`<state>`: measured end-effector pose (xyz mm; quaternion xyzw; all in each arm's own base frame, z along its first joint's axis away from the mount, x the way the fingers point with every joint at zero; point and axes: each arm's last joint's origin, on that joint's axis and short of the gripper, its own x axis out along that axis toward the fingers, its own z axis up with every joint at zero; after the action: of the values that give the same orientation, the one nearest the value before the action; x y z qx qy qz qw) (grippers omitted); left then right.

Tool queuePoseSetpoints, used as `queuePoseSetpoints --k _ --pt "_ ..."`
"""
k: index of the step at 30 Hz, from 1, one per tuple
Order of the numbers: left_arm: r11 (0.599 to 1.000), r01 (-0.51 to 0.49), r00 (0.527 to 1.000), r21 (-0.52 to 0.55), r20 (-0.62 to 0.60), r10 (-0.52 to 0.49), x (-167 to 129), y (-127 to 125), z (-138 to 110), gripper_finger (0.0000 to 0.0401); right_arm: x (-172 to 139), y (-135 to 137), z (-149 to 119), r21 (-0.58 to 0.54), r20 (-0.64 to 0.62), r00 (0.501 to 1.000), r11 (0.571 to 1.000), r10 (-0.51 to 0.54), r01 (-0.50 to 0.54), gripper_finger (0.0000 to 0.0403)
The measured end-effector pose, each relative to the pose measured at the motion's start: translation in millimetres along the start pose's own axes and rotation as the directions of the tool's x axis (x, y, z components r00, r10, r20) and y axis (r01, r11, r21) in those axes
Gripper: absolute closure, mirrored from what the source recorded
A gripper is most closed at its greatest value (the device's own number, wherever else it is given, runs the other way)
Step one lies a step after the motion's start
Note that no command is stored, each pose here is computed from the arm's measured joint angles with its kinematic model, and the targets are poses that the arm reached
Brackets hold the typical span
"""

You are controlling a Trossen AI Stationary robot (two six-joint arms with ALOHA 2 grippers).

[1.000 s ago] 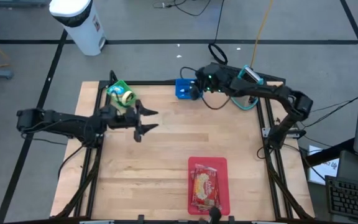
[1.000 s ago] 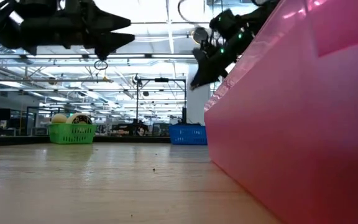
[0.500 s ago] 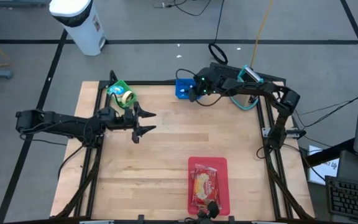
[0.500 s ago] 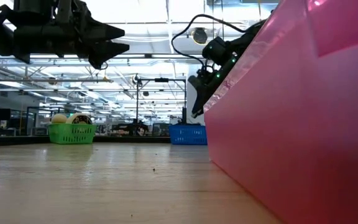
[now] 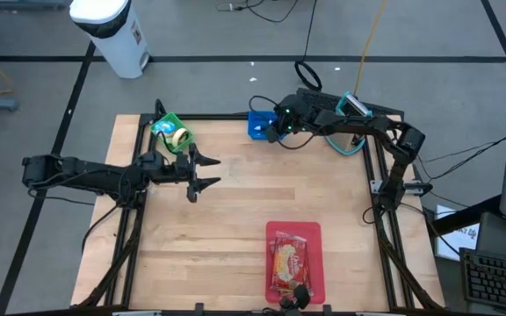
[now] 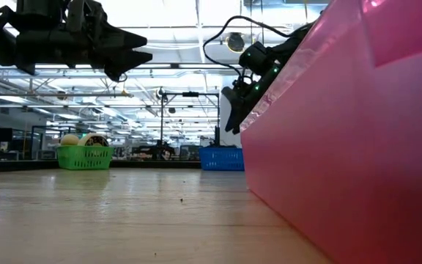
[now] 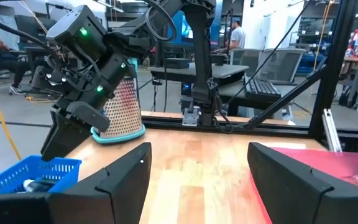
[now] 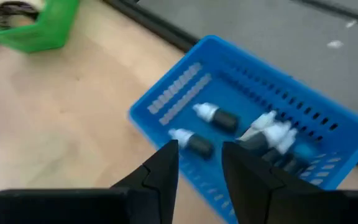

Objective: Pick & Place Food Item
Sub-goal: Return to Home Position

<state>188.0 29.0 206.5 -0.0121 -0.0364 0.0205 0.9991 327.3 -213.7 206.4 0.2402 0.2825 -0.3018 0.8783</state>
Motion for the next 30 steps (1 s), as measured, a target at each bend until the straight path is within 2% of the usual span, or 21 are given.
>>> queuePoseSetpoints --k 4,8,12,17,20,23,26,30 --pt "1.0 -0.002 1.0 0.01 -0.005 0.002 -0.9 0.4 0.2 0.0132 -18.0 2.2 6.2 0.024 -0.022 0.996 0.996 0.086 -0.085 0.0289" --pt "0.999 -0.027 1.0 -0.018 0.015 0.027 -9.5 3.5 9.0 0.0132 -64.1 5.3 12.4 -0.042 -0.099 0.97 0.973 0.22 -0.225 0.029" --pt "0.998 -0.047 0.999 -0.035 -0.009 0.047 -24.3 4.2 15.8 0.0132 -119.1 14.3 2.2 -0.124 -0.053 0.98 0.972 0.194 -0.199 0.0293" --pt "0.998 -0.053 0.998 -0.015 -0.029 0.053 -47.8 0.4 23.3 0.0132 -176.3 14.8 -41.0 -0.208 0.048 0.984 0.965 0.171 -0.158 0.029" --pt "0.998 -0.062 0.998 -0.012 -0.028 0.061 -60.9 -2.1 26.3 0.0132 -199.3 6.7 -70.0 -0.189 0.126 0.98 0.974 0.152 -0.127 0.0289" --pt "0.996 -0.087 0.996 -0.019 -0.016 0.087 -68.6 -4.8 25.7 0.0132 -217.0 -3.1 -97.4 -0.181 0.214 0.965 0.977 0.151 -0.112 0.0291" --pt "0.993 -0.113 0.993 -0.023 -0.027 0.112 -71.7 -7.7 13.8 0.0132 -229.0 -10.9 -121.4 -0.182 0.294 0.941 0.976 0.17 -0.12 0.0293" --pt "0.992 -0.118 0.993 -0.051 -0.007 0.117 -73.0 -12.9 3.4 0.0132 -237.0 -17.3 -145.1 -0.215 0.399 0.887 0.964 0.233 -0.157 0.0291"
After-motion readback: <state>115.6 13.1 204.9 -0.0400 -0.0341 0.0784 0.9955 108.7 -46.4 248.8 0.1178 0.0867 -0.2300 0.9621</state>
